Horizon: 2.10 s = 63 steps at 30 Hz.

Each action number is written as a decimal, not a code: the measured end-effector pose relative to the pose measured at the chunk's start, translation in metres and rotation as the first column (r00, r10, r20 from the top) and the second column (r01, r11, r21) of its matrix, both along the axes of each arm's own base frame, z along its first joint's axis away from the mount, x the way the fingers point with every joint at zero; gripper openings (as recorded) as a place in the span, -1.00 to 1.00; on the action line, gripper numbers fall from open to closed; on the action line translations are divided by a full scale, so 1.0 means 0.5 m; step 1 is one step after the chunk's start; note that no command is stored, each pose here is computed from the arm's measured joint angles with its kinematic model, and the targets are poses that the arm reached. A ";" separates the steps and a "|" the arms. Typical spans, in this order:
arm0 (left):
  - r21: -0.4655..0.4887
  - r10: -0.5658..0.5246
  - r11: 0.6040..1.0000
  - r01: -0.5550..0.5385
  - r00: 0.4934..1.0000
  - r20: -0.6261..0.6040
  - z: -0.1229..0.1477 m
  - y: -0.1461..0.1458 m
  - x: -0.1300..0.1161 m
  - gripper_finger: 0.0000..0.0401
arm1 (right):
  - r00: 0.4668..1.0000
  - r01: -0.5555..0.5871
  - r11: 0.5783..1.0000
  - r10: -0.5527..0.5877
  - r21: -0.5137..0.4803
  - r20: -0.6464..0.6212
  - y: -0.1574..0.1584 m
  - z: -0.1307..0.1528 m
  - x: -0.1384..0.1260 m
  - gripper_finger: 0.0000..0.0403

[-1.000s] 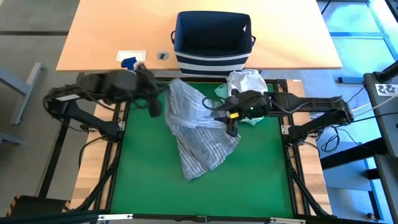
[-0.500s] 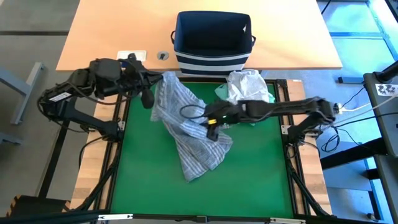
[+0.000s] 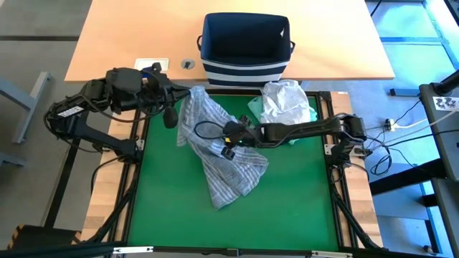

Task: Fold laundry
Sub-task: Fold the blue polo shirt

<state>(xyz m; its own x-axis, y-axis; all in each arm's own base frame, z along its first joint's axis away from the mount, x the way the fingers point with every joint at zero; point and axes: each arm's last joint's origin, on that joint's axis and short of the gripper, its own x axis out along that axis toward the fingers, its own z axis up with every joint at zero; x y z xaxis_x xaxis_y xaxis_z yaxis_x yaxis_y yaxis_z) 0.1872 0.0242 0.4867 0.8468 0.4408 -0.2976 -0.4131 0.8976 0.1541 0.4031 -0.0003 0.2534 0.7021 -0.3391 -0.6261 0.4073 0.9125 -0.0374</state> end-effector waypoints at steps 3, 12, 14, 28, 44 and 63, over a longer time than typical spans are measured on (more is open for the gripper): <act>-0.001 -0.016 1.000 0.016 1.000 -0.003 0.000 -0.001 0.000 -0.97 | 1.000 0.001 1.000 -0.001 0.002 0.009 0.000 -0.020 0.015 -0.30; 0.010 -0.053 0.999 0.053 0.998 -0.014 -0.001 -0.002 0.001 -0.97 | 0.997 0.071 0.996 -0.072 0.046 0.012 0.000 -0.047 0.026 -0.07; 0.009 -0.056 0.998 0.056 0.998 -0.015 -0.001 -0.003 0.001 -0.97 | 0.996 0.087 0.996 -0.087 0.031 0.013 -0.002 -0.047 0.025 0.05; 0.003 -0.073 0.997 0.074 0.997 -0.021 -0.002 -0.004 0.001 -0.97 | 0.962 0.244 0.968 -0.233 -0.061 0.144 -0.015 -0.099 0.071 0.11; 0.016 -0.003 1.000 0.003 0.999 -0.044 -0.006 0.000 -0.002 -0.97 | 0.998 -0.013 0.987 0.022 -0.161 0.051 0.008 0.246 -0.080 -0.87; -0.119 0.261 0.957 -0.263 0.965 -0.036 -0.023 0.009 -0.016 -0.97 | 0.959 0.115 0.942 -0.022 -0.316 0.284 -0.015 0.599 -0.405 -0.95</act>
<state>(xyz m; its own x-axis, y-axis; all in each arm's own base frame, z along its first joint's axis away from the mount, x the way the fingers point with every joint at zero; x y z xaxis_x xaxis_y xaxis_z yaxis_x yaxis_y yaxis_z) 0.1791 0.0287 0.4753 0.7001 0.6055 -0.3784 -0.6340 0.7709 0.0606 0.2005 -0.0077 0.5529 0.7972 -0.5448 -0.2602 0.5051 0.8379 -0.2067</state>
